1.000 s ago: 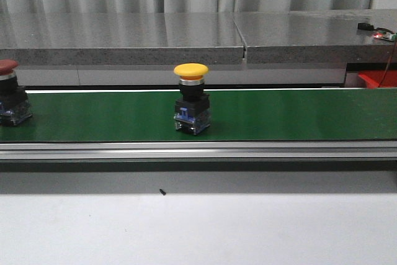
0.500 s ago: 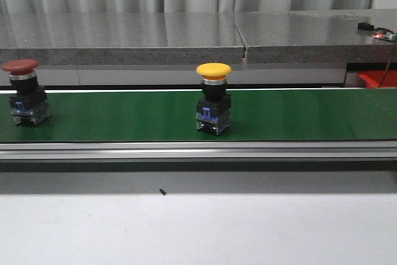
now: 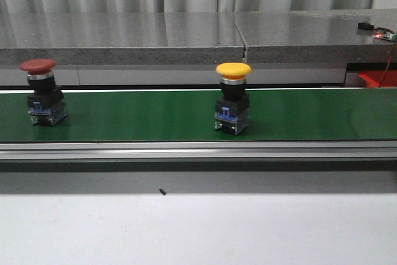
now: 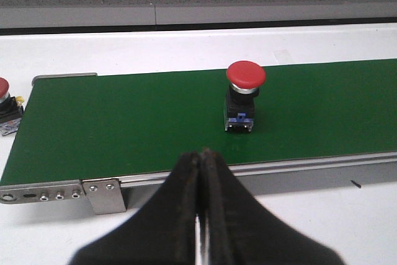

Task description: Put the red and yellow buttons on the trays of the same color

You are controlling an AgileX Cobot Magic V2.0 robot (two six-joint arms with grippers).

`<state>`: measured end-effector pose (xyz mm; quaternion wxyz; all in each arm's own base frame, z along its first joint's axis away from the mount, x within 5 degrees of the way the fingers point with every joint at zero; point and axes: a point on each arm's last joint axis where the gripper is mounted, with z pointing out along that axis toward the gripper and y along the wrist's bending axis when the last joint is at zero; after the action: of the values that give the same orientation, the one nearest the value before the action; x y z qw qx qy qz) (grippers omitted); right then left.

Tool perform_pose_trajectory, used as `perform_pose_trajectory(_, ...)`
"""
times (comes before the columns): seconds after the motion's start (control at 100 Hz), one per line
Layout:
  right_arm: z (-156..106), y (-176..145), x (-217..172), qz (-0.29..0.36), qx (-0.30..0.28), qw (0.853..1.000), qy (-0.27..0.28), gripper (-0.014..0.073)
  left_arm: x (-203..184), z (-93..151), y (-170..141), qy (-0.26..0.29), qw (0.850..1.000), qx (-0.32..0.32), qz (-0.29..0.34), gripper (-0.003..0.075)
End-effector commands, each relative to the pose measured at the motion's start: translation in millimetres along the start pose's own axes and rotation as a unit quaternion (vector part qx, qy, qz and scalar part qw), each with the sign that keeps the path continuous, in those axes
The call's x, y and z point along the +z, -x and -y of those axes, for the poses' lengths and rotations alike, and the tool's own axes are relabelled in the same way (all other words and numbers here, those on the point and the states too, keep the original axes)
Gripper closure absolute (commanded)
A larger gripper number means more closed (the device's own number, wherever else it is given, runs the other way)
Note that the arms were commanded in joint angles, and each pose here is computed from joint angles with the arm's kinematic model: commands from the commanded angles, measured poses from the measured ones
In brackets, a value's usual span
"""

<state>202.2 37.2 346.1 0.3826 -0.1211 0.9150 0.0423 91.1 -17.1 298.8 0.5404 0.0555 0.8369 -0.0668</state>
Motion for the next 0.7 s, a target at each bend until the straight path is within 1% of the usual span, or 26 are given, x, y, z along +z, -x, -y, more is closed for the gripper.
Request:
perform_pose_trajectory(0.0, -7, 26, 2, 0.018, -0.004, 1.0, 0.014, 0.0485, -4, 1, 15, -0.005, 0.999, -0.003, 0.051, 0.0739)
perform_pose_trajectory(0.03, -9, 28, 5, 0.011, -0.004, 1.0, 0.019, 0.0445, -4, 1, 15, -0.005, 0.999, -0.003, 0.051, 0.0739)
perform_pose_trajectory(0.05, -10, 31, 8, 0.005, -0.003, 1.0, 0.022, 0.04, -4, 1, 15, -0.005, 0.999, -0.003, 0.051, 0.0739)
perform_pose_trajectory(0.07, -12, 35, 12, 0.0, -0.005, 1.0, 0.026, 0.0336, -4, 1, 15, -0.005, 0.999, -0.003, 0.051, 0.0739)
perform_pose_trajectory(0.08, -13, 35, 12, -0.001, -0.005, 1.0, 0.027, 0.0336, -4, 1, 15, -0.005, 0.999, -0.003, 0.051, 0.0739)
perform_pose_trajectory(0.09, -14, 38, 13, -0.002, -0.006, 1.0, 0.029, 0.0285, -4, 1, 15, -0.005, 0.999, -0.003, 0.051, 0.0739)
perform_pose_trajectory(0.1, -15, 38, 15, -0.006, -0.006, 1.0, 0.03, 0.0285, -4, 1, 15, -0.005, 0.999, -0.003, 0.051, 0.0739)
perform_pose_trajectory(0.13, -18, 42, 18, -0.009, -0.007, 0.999, 0.034, 0.0199, -4, 1, 15, -0.005, 0.999, -0.003, 0.051, 0.0739)
perform_pose_trajectory(0.15, -20, 44, 22, -0.015, -0.008, 0.999, 0.038, 0.0167, -4, 1, 15, -0.005, 0.999, -0.003, 0.051, 0.0739)
perform_pose_trajectory(0.18, -23, 48, 27, -0.021, -0.01, 0.999, 0.042, 0.0092, -4, 1, 15, -0.005, 0.999, -0.003, 0.051, 0.0739)
perform_pose_trajectory(0.22, -27, 51, 33, -0.032, -0.015, 0.998, 0.048, 0.0021, -4, 1, 15, -0.005, 0.999, -0.003, 0.051, 0.0739)
perform_pose_trajectory(0.27, -33, 55, 37, -0.043, -0.018, 0.997, 0.055, -0.0029, -4, 1, 15, -0.005, 0.999, -0.003, 0.051, 0.0739)
perform_pose_trajectory(0.36, -43, 60, 49, -0.081, -0.009, 0.994, 0.069, -0.0037, -4, 1, 15, -0.005, 0.999, -0.003, 0.051, 0.0739)
perform_pose_trajectory(0.47, -57, 67, 62, -0.111, -0.022, 0.99, 0.084, -0.0037, -4, 1, 15, -0.005, 0.999, -0.003, 0.051, 0.0739)
perform_pose_trajectory(0.58, -67, 75, 75, -0.124, -0.031, 0.988, 0.092, -0.0037, -4, 1, 15, -0.005, 0.999, -0.003, 0.051, 0.0739)
perform_pose_trajectory(0.69, -70, 79, 87, -0.133, -0.033, 0.986, 0.093, -0.0037, -4, 1, 15, -0.005, 0.999, -0.003, 0.051, 0.0739)
